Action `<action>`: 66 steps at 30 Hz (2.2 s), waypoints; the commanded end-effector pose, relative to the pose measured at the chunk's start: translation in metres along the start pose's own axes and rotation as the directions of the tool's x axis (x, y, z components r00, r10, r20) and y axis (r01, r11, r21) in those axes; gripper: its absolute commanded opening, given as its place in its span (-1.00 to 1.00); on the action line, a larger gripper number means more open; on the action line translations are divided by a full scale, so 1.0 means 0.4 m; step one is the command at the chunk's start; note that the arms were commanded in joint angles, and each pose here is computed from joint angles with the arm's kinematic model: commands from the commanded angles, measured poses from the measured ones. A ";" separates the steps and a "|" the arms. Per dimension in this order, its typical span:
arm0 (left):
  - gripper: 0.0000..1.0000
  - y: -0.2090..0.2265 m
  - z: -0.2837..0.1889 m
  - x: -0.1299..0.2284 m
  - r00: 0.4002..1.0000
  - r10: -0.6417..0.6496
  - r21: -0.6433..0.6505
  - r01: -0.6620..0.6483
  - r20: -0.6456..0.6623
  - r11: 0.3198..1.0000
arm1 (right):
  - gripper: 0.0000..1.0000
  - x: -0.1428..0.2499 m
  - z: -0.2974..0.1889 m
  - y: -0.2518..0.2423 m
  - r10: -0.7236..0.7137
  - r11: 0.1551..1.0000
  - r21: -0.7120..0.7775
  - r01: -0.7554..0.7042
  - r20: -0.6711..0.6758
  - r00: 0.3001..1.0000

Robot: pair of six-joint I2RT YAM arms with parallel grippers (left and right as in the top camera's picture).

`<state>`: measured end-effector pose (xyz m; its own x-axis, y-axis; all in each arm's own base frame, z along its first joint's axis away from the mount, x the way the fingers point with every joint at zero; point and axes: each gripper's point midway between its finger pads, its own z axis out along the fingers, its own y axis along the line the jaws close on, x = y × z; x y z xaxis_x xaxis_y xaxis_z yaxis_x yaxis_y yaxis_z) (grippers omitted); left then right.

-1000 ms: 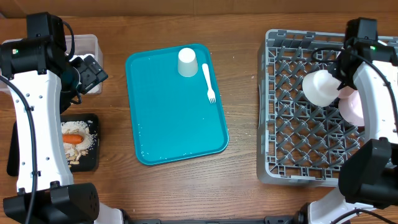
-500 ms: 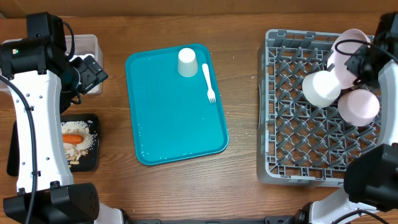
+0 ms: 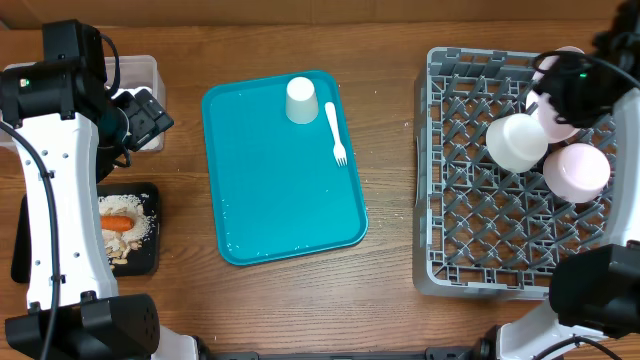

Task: Sort waste into correct bins and load items into the dishwasher rack
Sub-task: 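Move the right gripper left to the white fork on the teal tray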

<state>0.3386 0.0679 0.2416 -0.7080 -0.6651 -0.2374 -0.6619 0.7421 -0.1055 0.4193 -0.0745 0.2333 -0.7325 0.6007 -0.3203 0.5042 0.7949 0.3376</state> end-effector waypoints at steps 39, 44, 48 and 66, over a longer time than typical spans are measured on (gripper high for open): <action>1.00 -0.001 -0.007 -0.006 1.000 -0.024 0.010 0.024 0.009 1.000 | 0.73 0.661 0.513 0.586 -0.723 0.691 -0.150 0.708 -0.161 0.672; 1.00 0.000 -0.007 -0.006 1.000 -0.024 0.009 0.024 0.009 1.000 | 0.72 0.662 0.562 0.570 -0.714 0.699 -0.112 0.706 -0.166 0.680; 1.00 0.000 -0.007 -0.006 1.000 -0.024 0.009 0.024 0.009 1.000 | 0.70 0.639 0.570 0.565 -0.703 0.709 -0.060 0.703 -0.141 0.697; 1.00 -0.001 -0.007 -0.006 1.000 -0.025 0.010 0.025 0.009 1.000 | 0.70 0.597 0.575 0.590 -0.702 0.712 -0.021 0.702 -0.057 0.710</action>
<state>0.3387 0.0679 0.2416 -0.7079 -0.6651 -0.2377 -0.6619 0.7421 -0.1057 0.4601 0.2839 0.0300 -0.9095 -0.1508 -0.3873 -0.1912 0.9792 0.0677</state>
